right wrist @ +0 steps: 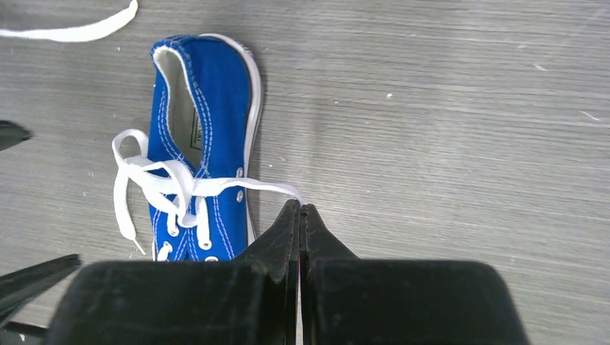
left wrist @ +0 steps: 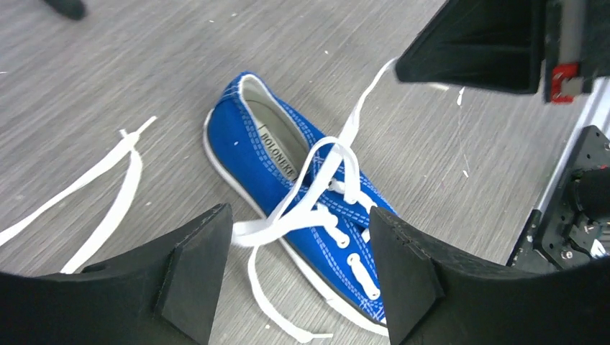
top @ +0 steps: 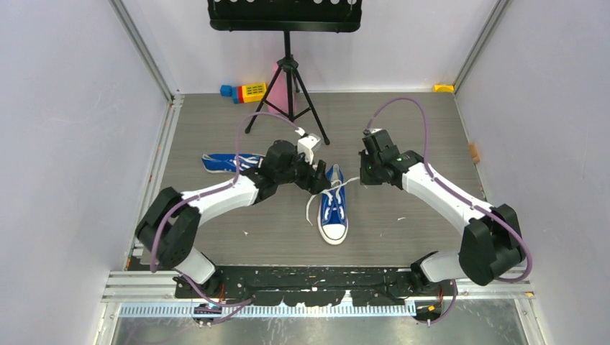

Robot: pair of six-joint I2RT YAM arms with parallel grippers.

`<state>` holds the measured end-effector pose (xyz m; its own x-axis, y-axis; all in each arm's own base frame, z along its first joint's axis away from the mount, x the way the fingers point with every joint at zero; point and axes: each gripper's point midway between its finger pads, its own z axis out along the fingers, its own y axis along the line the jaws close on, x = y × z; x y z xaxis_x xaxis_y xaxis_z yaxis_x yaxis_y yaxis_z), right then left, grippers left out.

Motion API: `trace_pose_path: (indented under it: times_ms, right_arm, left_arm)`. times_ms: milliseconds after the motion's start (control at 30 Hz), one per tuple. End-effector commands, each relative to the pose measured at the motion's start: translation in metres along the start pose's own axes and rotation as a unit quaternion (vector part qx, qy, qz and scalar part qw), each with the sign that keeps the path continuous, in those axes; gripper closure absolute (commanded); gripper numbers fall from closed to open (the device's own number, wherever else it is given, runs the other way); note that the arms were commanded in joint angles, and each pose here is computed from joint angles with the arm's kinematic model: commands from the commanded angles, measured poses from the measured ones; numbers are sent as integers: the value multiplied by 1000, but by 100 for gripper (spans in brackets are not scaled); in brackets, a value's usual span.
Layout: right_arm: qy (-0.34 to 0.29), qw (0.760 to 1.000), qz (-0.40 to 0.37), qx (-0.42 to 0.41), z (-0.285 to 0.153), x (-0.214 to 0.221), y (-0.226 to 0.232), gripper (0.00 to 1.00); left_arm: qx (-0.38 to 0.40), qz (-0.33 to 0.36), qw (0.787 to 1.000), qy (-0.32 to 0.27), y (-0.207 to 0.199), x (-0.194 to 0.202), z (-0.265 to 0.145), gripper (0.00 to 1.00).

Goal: Tie the shoes

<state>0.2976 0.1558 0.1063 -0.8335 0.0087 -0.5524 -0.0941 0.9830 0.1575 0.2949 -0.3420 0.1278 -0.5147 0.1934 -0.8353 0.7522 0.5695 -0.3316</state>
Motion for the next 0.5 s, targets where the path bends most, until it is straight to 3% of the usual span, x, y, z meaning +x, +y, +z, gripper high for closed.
trace_pose_path:
  times_ms: [0, 167, 467]
  right_arm:
    - [-58, 997, 29, 38, -29, -27, -16, 100]
    - [-58, 997, 33, 30, -33, -26, -14, 100]
    - [-74, 993, 59, 74, -44, -27, -32, 100]
  left_arm:
    - [-84, 9, 996, 36, 25, 21, -29, 28]
    - [-90, -4, 991, 104, 31, 59, -30, 35]
    - [-93, -22, 983, 154, 43, 93, -10, 39]
